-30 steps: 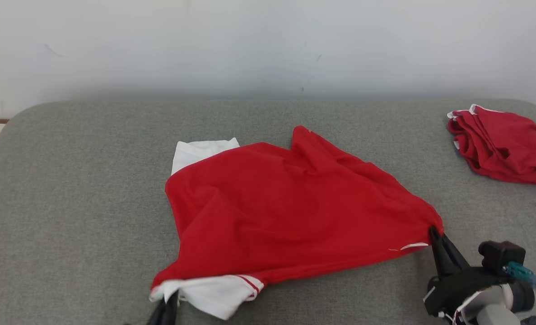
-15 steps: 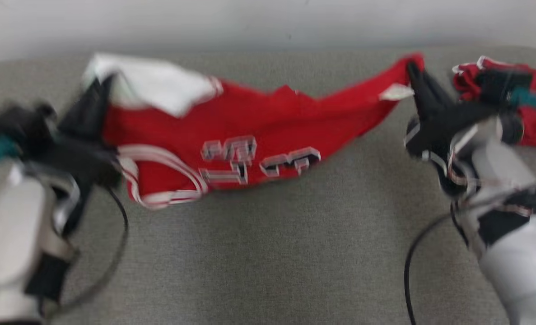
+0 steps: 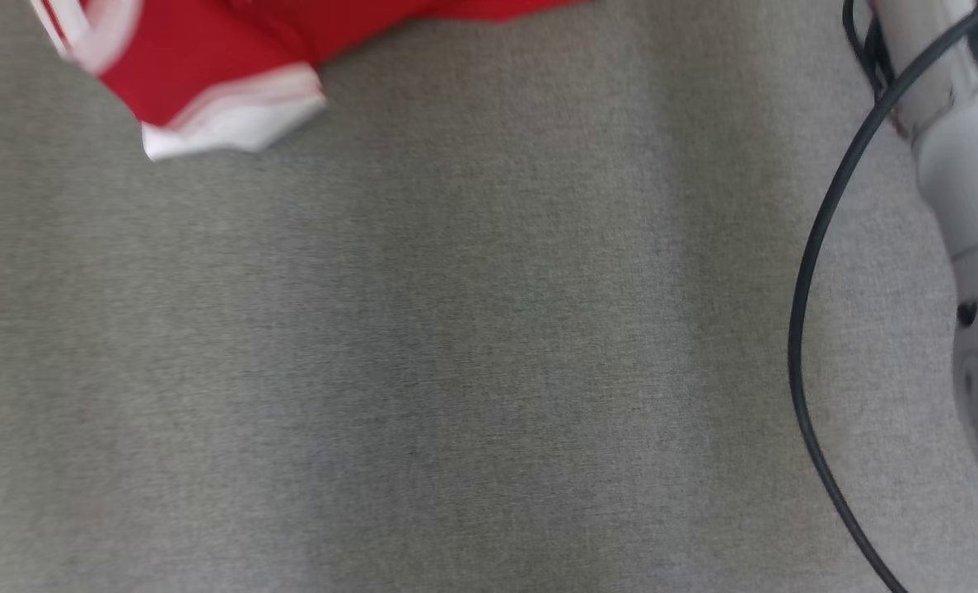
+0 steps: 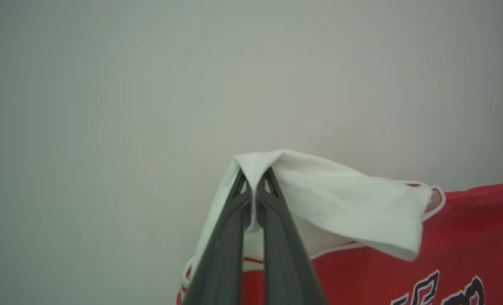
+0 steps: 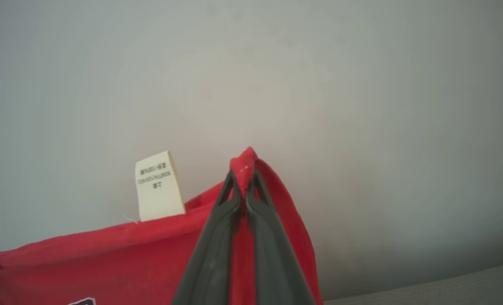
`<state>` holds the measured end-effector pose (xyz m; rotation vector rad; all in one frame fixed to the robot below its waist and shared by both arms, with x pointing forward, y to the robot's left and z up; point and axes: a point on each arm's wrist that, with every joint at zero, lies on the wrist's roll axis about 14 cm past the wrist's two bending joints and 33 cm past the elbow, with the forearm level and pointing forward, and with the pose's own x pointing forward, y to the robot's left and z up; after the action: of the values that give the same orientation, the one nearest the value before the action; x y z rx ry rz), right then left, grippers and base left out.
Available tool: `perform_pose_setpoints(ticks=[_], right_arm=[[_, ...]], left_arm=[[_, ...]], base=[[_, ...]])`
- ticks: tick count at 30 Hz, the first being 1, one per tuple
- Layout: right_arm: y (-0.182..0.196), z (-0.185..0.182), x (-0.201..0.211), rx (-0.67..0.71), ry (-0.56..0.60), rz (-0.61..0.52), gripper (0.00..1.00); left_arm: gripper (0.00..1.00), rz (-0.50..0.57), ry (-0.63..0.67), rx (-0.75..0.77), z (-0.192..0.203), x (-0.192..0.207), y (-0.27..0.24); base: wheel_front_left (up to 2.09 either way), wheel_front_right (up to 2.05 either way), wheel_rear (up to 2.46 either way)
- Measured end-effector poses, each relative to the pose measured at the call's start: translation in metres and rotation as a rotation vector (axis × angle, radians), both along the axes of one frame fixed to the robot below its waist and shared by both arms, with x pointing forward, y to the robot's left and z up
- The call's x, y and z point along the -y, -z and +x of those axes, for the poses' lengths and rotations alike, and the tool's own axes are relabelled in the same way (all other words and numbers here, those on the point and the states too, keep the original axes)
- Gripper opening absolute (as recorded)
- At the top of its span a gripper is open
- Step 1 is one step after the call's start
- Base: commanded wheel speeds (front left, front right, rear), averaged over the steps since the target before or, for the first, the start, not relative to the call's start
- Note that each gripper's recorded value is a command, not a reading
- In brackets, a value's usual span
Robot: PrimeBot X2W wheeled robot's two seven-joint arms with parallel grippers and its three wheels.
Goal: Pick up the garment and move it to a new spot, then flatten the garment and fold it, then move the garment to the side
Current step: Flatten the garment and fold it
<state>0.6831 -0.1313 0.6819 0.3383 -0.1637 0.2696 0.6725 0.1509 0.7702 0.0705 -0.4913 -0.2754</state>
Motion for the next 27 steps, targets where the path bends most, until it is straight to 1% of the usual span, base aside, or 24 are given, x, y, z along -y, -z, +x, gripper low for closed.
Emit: perform_pose_setpoints(ticks=[4,9,13,15,17,18,20,23,25,27], right_arm=[[-0.031,0.01,0.012,0.068,0.052,0.026,0.0],[-0.073,0.008,0.026,0.159,0.106,-0.005,0.0],[-0.083,0.011,0.024,0.186,0.112,-0.025,0.0],[-0.077,0.014,0.023,0.178,0.115,-0.037,0.0],[-0.069,0.018,0.024,0.167,0.12,-0.04,0.0],[-0.066,0.02,0.025,0.163,0.122,-0.041,0.0],[-0.055,0.025,0.022,0.15,0.116,-0.063,0.0],[-0.039,0.031,0.016,0.125,0.099,-0.075,0.0],[-0.024,0.034,0.013,0.094,0.085,-0.083,0.0],[-0.005,0.036,0.009,0.06,0.067,-0.121,0.0]], left_arm=[[0.0,-0.03,0.023,0.062,0.012,0.015,-0.032],[0.0,-0.04,0.08,0.112,0.011,0.046,-0.06],[0.0,-0.018,0.075,0.175,0.008,0.05,-0.073],[0.0,-0.032,0.056,0.218,0.008,0.045,-0.08],[0.0,-0.045,0.056,0.223,0.011,0.045,-0.079],[0.0,-0.055,0.058,0.209,0.015,0.046,-0.074],[0.0,-0.038,0.064,0.164,0.026,0.052,-0.055],[0.0,-0.032,0.058,0.126,0.035,0.048,-0.037],[0.0,-0.047,0.056,0.104,0.041,0.043,-0.025],[0.0,-0.045,0.049,0.079,0.046,0.039,-0.01]], base=[[0.0,0.0,0.0],[0.0,0.0,0.0],[0.0,0.0,0.0],[0.0,0.0,0.0],[0.0,0.0,0.0],[0.0,0.0,0.0],[0.0,0.0,0.0],[0.0,0.0,0.0],[0.0,0.0,0.0],[0.0,0.0,0.0]])
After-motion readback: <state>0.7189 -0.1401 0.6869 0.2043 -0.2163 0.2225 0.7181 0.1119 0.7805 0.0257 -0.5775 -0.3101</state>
